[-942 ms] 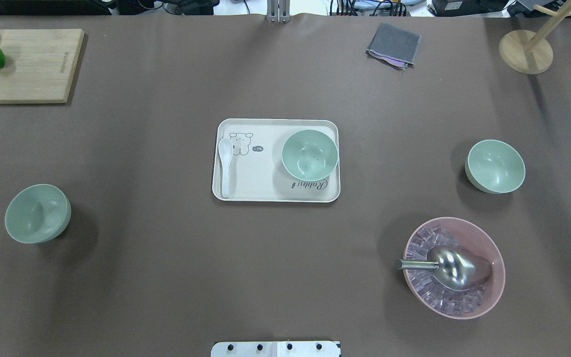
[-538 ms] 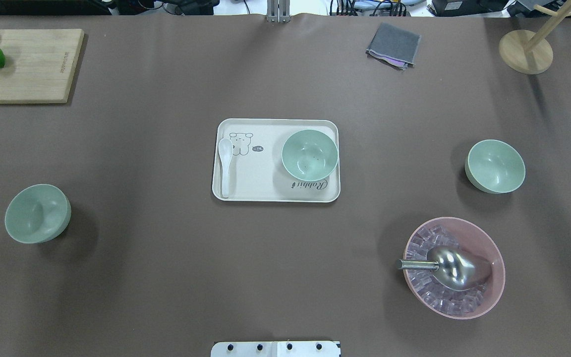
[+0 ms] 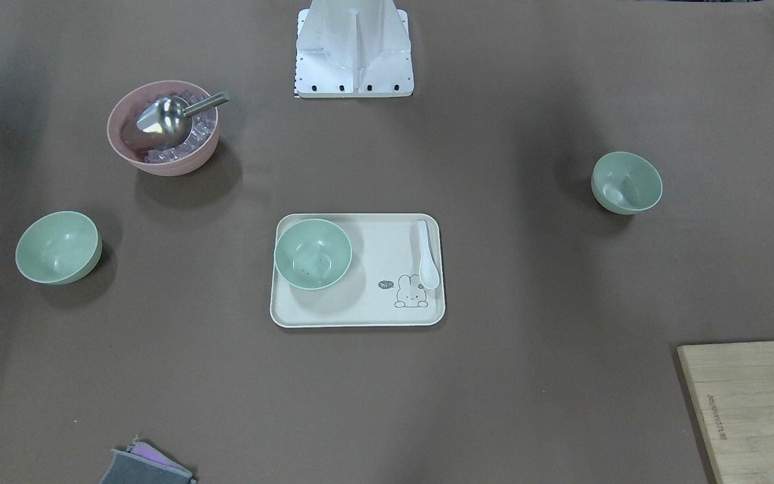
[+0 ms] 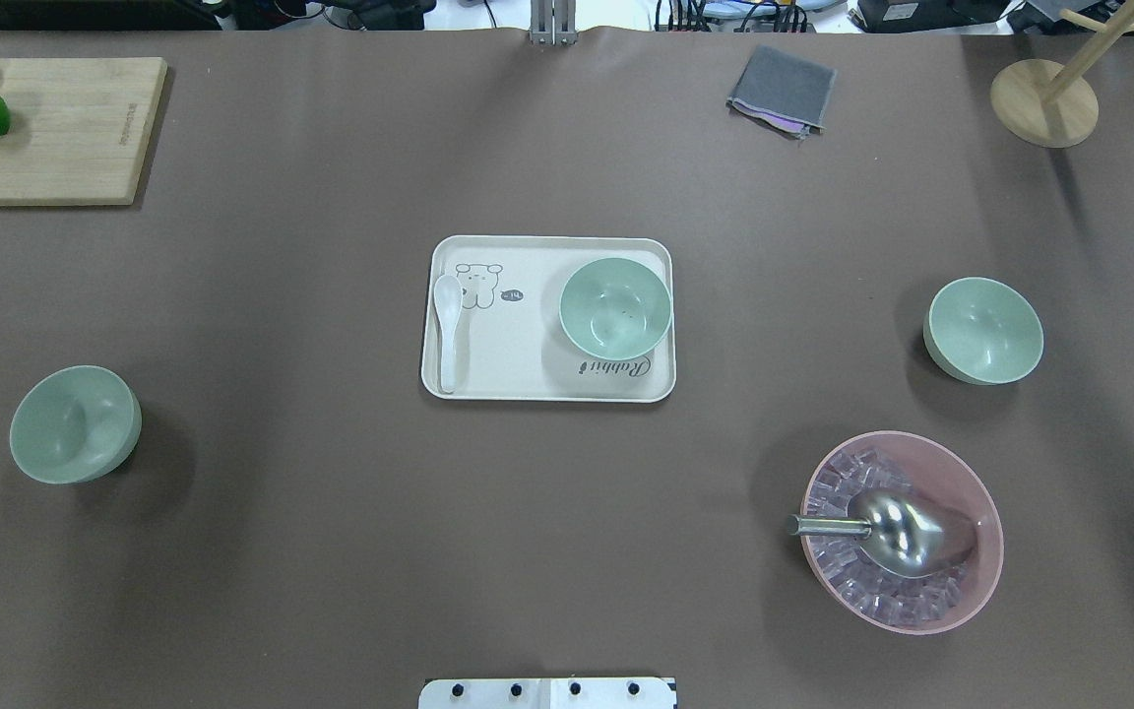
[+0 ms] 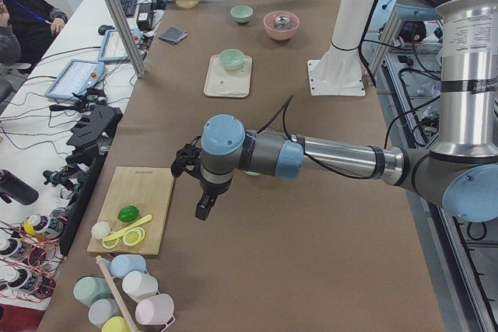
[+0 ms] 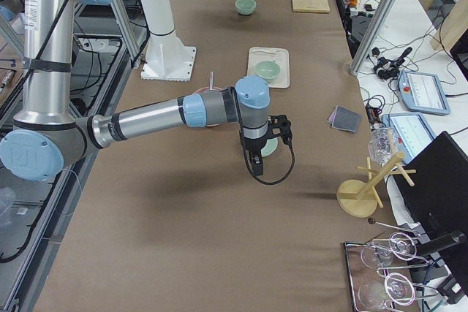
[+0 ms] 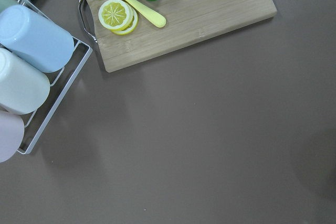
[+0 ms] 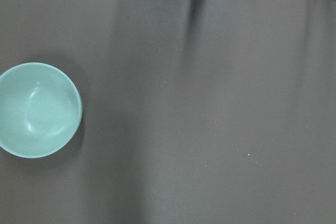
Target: Stack green bowls together
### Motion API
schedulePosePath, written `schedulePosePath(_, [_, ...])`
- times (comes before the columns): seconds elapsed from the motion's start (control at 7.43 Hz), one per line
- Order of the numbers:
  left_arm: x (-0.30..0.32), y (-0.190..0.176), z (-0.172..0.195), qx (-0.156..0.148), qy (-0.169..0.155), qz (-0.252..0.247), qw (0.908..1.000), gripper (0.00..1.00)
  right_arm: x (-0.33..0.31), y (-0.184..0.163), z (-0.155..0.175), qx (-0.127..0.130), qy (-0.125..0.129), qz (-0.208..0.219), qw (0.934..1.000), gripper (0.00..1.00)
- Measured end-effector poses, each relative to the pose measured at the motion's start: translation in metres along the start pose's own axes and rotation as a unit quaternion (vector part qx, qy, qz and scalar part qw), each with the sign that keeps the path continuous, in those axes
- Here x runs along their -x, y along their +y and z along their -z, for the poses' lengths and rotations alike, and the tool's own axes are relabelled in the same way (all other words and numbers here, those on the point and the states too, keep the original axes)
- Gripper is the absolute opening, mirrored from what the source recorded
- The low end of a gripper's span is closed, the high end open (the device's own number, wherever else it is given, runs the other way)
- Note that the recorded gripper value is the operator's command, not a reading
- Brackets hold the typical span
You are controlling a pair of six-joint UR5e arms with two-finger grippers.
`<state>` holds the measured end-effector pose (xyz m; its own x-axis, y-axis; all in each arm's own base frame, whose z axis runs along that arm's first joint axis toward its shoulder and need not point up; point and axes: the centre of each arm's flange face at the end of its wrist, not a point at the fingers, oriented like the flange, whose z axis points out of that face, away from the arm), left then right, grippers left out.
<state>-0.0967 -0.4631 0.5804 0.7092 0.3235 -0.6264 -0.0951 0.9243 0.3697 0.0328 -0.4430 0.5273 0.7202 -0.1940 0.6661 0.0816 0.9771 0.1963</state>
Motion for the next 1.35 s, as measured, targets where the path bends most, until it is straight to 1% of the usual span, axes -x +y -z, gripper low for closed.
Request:
schedulePosePath(0.13, [-0.002, -0.001, 0.001, -0.003, 0.008, -0.002, 1.0, 0.99, 0.004, -0.004, 0.002, -0.004, -0.008, 0.005, 1.0, 1.0])
schedulePosePath(0.27, [-0.008, -0.002, 0.003, -0.012, 0.025, -0.008, 0.9996, 0.99, 0.007, -0.005, 0.005, -0.01, -0.008, 0.012, 0.9998, 1.0])
schedulePosePath(0.4, [-0.01, 0.0, 0.002, -0.017, 0.039, -0.01, 0.9991, 0.99, 0.008, -0.004, 0.008, -0.017, -0.003, 0.018, 0.9997, 1.0])
schedulePosePath(0.67, [0.002, -0.008, -0.011, -0.011, 0.048, 0.003, 0.9988, 0.99, 0.0, -0.003, 0.002, -0.015, 0.01, 0.017, 0.9997, 1.0])
schedulePosePath(0.81, [0.005, -0.005, -0.015, -0.007, 0.051, 0.01, 0.9986, 0.99, -0.002, -0.001, 0.0, -0.014, 0.011, 0.016, 0.9997, 1.0])
schedulePosePath(0.94, [0.001, -0.002, -0.013, -0.013, 0.052, 0.007, 0.9986, 0.98, -0.001, 0.0, -0.008, -0.006, 0.009, 0.015, 0.9998, 1.0])
schedulePosePath(1.08, [-0.009, -0.001, -0.01, -0.021, 0.057, 0.009, 0.9981, 0.99, 0.006, -0.001, -0.022, 0.008, 0.001, 0.02, 0.9998, 1.0])
schedulePosePath(1.21, [-0.023, 0.003, -0.014, -0.02, 0.069, 0.021, 0.9972, 0.99, 0.018, -0.003, -0.033, 0.02, -0.01, 0.023, 0.9995, 1.0])
schedulePosePath(1.35, [-0.039, 0.006, -0.025, -0.01, 0.078, 0.03, 0.9965, 0.99, 0.03, -0.006, -0.04, 0.027, -0.016, 0.013, 0.9994, 1.0])
